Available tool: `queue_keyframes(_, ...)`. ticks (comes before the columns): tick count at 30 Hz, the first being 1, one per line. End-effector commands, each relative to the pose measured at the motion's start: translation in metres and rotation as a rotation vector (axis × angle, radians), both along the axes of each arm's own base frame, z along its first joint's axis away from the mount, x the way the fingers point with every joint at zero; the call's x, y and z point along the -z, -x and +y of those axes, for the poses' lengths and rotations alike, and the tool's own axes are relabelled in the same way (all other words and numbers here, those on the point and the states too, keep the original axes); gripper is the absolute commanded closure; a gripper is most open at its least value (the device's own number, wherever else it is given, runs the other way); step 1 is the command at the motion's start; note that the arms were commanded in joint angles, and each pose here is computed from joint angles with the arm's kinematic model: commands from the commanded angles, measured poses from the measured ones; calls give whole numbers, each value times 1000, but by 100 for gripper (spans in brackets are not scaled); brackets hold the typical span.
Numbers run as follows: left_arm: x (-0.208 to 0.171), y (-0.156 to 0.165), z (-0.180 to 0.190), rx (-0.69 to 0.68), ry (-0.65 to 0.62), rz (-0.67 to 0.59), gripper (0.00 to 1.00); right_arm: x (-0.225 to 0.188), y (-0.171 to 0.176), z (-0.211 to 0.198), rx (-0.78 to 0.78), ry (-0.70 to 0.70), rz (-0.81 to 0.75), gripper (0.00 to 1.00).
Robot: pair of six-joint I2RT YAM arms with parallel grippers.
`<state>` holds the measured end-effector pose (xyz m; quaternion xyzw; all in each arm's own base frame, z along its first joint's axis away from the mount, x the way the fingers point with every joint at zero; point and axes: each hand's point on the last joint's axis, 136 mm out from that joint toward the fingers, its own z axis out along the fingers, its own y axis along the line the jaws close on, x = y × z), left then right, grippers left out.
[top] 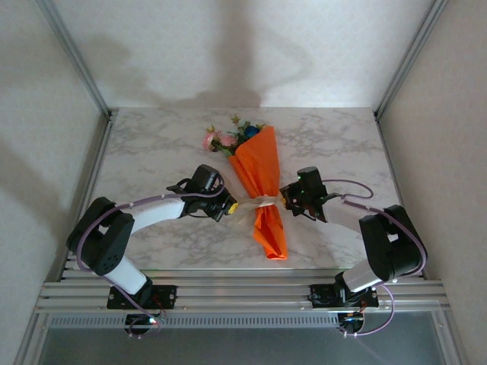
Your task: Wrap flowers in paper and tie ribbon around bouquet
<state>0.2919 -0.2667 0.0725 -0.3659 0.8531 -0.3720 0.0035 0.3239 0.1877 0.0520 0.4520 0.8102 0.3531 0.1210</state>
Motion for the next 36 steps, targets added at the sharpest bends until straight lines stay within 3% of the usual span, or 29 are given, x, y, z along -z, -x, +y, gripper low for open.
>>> queue_keyframes(1, -8, -3, -7, 19, 12, -19, 100, -4, -4, 7, -1, -9, -6, 76)
queue_keyframes(7, -8, -3, -7, 18, 12, -18, 100, -3, -6, 13, -3, -18, -9, 79)
queue_keyframes(12, -7, -2, -6, 18, 8, -16, 100, -8, -7, 10, 13, 8, -14, 100)
queue_keyframes(17, -8, -1, 2, 0, -12, -18, 100, -14, -1, -12, 70, 56, -39, 100)
queue_keyframes(36, -2, -1, 28, -38, -46, -13, 100, -24, -2, -53, 247, 3, -103, 100)
